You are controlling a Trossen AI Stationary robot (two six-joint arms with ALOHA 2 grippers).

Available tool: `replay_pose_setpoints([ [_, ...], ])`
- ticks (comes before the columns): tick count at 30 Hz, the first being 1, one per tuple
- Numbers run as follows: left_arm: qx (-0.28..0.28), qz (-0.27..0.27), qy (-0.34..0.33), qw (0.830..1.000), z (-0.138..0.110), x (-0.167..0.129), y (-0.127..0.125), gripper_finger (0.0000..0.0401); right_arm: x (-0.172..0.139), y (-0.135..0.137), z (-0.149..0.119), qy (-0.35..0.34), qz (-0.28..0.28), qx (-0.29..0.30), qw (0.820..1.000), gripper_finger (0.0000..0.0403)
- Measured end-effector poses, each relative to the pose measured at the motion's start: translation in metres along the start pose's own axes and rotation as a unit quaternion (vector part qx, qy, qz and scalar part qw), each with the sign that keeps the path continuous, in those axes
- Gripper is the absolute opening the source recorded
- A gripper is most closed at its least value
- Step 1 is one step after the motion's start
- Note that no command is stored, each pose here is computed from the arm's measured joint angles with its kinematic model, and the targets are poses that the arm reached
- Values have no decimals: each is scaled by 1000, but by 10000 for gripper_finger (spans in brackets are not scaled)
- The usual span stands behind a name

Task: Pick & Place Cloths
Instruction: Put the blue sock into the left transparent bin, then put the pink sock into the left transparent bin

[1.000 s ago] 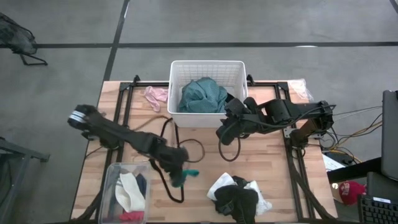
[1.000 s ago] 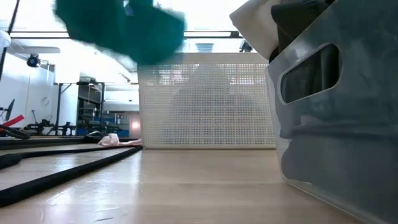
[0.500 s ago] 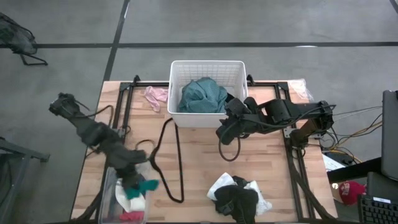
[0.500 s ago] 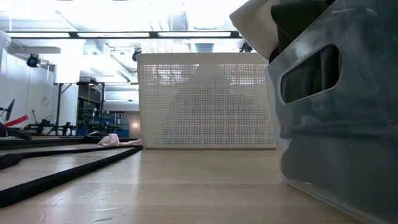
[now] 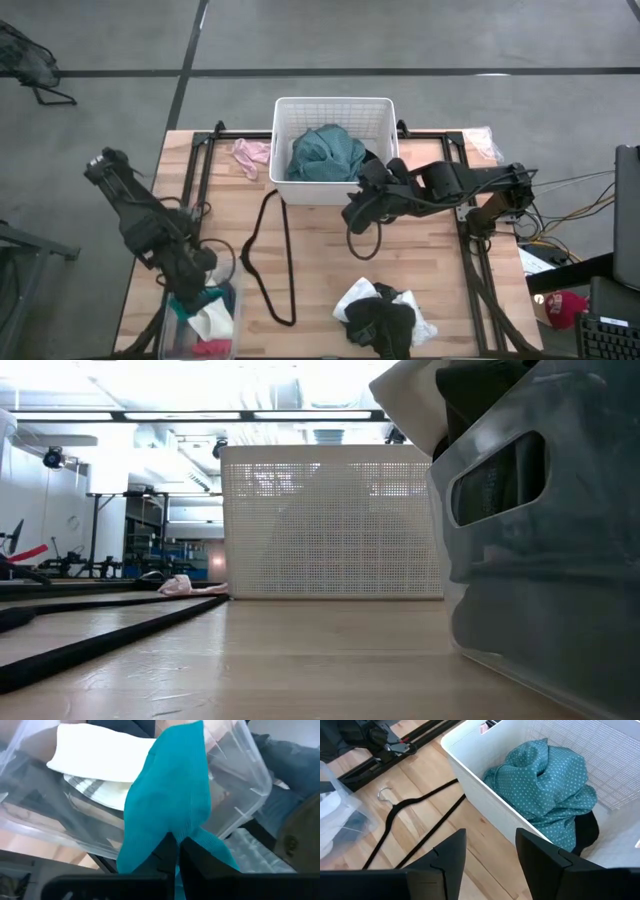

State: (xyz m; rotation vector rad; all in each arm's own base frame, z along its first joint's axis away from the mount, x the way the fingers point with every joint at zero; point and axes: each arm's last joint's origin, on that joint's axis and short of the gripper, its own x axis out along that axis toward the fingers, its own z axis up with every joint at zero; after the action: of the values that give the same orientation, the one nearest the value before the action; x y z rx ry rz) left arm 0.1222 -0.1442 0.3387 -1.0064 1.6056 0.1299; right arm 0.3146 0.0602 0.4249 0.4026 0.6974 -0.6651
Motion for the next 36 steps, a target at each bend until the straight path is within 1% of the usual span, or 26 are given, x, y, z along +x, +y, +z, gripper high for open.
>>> replay_pose_setpoints([
  [5, 2, 26, 3, 1000, 4, 13, -5, 14, 0, 1, 1, -4, 5, 4, 1000, 149],
  [8, 3, 44, 1, 999, 7, 21, -6, 28, 0, 2, 2, -9, 10, 9, 1000, 140],
  [13, -8, 60, -2, 998, 10, 31, -3, 90, 0, 4, 3, -14, 16, 14, 1000, 127],
  [20, -4, 53, -2, 999, 10, 28, -4, 188, 0, 4, 3, -12, 17, 12, 1000, 116],
  [23, 3, 38, -11, 999, 8, 23, -8, 213, 0, 4, 2, -9, 19, 9, 1000, 111],
  [26, 12, 8, -20, 1000, 4, 10, -16, 223, 0, 4, 2, -1, 26, 8, 1000, 104],
  [29, 19, -34, -61, 997, 1, -10, -23, 223, -2, 4, 2, 12, 43, 1, 999, 96],
  [32, 9, -70, -135, 988, 5, -28, -27, 223, -5, 5, 2, 31, 66, -16, 997, 85],
  [34, -4, -88, -197, 976, 10, -38, -29, 222, -7, 5, 2, 46, 87, -40, 994, 77],
  [36, -25, -101, -270, 957, 17, -47, -29, 222, -9, 6, 3, 56, 107, -66, 991, 67],
])
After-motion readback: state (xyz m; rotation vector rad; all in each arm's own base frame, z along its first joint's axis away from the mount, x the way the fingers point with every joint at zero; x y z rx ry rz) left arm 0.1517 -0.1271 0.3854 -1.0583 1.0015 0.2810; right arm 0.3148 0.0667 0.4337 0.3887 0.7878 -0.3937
